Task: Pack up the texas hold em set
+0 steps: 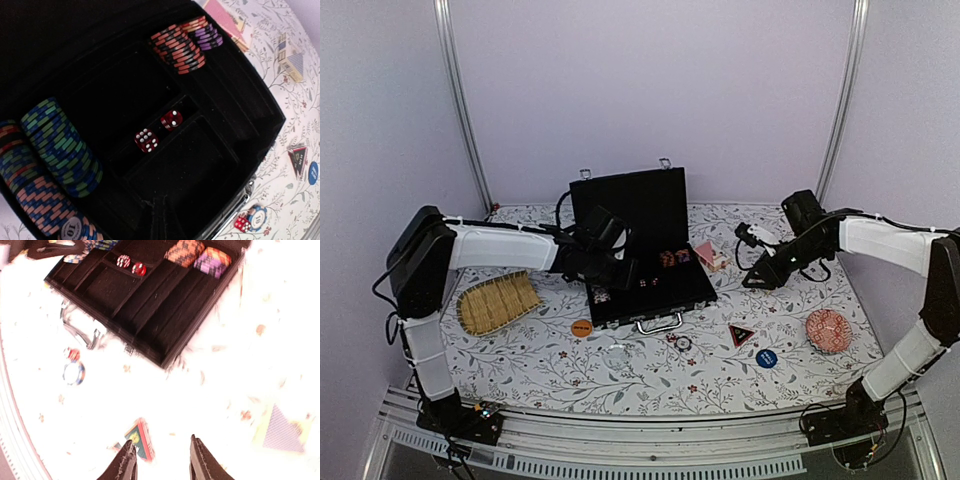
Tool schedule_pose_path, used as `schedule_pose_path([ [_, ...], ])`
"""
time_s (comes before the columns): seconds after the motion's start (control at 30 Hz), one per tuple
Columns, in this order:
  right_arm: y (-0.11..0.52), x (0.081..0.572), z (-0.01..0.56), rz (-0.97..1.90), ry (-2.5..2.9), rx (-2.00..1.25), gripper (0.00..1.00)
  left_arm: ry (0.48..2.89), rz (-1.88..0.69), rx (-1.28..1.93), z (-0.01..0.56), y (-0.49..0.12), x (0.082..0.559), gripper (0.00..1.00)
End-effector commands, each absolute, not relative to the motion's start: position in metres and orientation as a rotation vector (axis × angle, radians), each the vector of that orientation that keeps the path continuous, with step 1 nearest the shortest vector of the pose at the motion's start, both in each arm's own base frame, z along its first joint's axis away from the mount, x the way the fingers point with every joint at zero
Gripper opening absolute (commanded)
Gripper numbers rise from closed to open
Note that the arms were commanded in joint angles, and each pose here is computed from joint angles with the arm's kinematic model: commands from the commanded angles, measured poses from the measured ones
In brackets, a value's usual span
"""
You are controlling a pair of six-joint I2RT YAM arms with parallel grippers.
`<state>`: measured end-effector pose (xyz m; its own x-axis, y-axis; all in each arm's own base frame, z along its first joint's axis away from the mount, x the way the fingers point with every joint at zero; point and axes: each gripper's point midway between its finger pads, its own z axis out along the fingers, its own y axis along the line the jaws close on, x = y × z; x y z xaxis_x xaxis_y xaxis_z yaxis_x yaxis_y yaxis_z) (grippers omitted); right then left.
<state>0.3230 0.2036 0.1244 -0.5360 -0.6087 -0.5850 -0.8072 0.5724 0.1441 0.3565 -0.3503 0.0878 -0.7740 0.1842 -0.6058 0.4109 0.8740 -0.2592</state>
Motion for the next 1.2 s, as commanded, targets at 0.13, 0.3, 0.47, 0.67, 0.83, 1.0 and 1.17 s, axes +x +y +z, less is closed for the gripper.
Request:
schedule_pose_path([
  [0.13,0.190,0.301,0.138,0.649,2.136,-1.082,0.37,2.581,-0.403,0.475,0.043,-0.349,0.375,0.00],
  [0.3,0.187,0.305,0.137,0.648,2.140,-1.067,0.37,2.595,-0.373,0.479,0.034,-0.350,0.383,0.00],
  [0.47,0.188,0.305,0.132,0.656,2.152,-1.079,0.37,2.606,-0.387,0.510,0.024,-0.356,0.385,0.00],
  [0.67,0.187,0.305,0.130,0.658,2.157,-1.080,0.37,2.609,-0.437,0.537,0.018,-0.370,0.386,0.00],
  [0.83,0.187,0.306,0.128,0.657,2.164,-1.080,0.37,2.591,-0.456,0.558,0.019,-0.380,0.386,0.00],
  [1.0,0.187,0.305,0.125,0.662,2.172,-1.081,0.37,2.582,-0.475,0.574,0.020,-0.382,0.385,0.00],
  [1.17,0.187,0.305,0.124,0.667,2.177,-1.082,0.37,2.555,-0.488,0.595,0.030,-0.382,0.382,0.00],
])
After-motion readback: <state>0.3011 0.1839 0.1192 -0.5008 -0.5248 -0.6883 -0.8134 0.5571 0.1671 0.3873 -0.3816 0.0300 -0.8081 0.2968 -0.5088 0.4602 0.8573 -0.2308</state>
